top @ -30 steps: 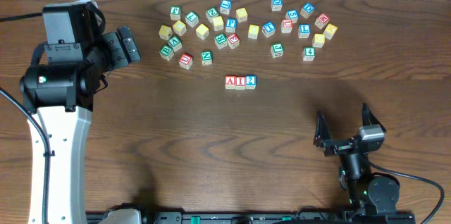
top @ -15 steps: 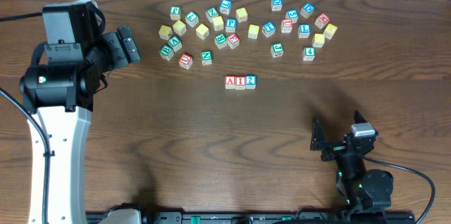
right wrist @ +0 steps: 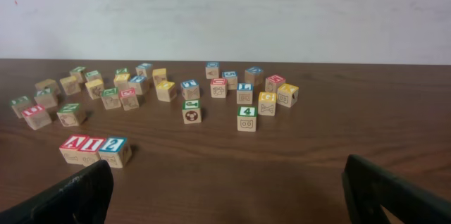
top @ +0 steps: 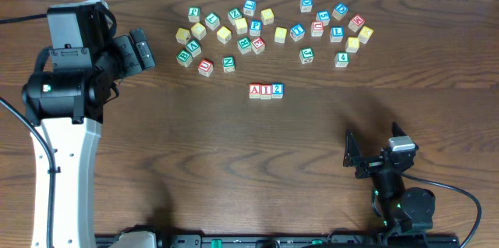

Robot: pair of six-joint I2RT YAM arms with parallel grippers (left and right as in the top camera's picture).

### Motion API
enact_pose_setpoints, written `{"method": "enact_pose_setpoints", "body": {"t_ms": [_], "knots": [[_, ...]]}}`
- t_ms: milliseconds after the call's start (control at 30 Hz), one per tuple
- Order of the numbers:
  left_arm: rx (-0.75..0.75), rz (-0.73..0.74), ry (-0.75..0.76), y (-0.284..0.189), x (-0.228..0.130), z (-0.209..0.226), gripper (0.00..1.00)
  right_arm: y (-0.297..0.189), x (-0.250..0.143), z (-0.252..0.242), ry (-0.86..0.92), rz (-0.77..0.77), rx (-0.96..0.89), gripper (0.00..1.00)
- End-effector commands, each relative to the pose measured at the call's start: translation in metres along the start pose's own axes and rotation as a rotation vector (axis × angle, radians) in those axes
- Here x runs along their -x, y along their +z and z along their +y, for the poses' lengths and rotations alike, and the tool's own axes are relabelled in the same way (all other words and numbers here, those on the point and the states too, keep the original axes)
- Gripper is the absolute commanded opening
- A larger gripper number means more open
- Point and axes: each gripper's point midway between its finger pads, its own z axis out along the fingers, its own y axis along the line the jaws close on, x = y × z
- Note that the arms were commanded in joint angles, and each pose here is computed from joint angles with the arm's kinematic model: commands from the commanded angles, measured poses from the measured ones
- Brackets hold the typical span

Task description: Spell out AI2

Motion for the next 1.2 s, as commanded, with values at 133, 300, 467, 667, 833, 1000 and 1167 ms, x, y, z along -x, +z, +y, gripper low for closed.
{"method": "enact_pose_setpoints", "body": {"t_ms": [133, 300, 467, 667, 833, 1000, 1167], "knots": [[0.008, -0.018, 0.005, -0.004, 0.006, 0.002, 0.98, 0.000, 0.000, -0.002, 0.013, -0.001, -0.012, 0.99], [0.008, -0.018, 0.006, -0.004, 0.006, 0.002, 0.98, 0.000, 0.000, -0.002, 0.013, -0.001, -0.012, 0.99], [0.001, -0.029, 0.007, -0.010, 0.004, 0.001, 0.98, 0.000, 0.000, -0.002, 0.013, -0.001, -0.011, 0.99], [-0.038, -0.210, 0.052, -0.030, 0.009, 0.001, 0.98, 0.000, 0.000, -0.002, 0.014, -0.001, -0.011, 0.99], [-0.070, -0.450, 0.070, -0.045, -0.003, 0.009, 0.98, 0.000, 0.000, -0.002, 0.013, -0.001, -0.012, 0.99], [-0.074, -0.625, 0.045, -0.050, -0.042, 0.029, 0.98, 0.000, 0.000, -0.002, 0.013, -0.001, -0.011, 0.99], [-0.077, -0.713, 0.037, -0.037, -0.090, 0.043, 0.98, 0.000, 0.000, -0.002, 0.013, -0.001, -0.011, 0.99]]}}
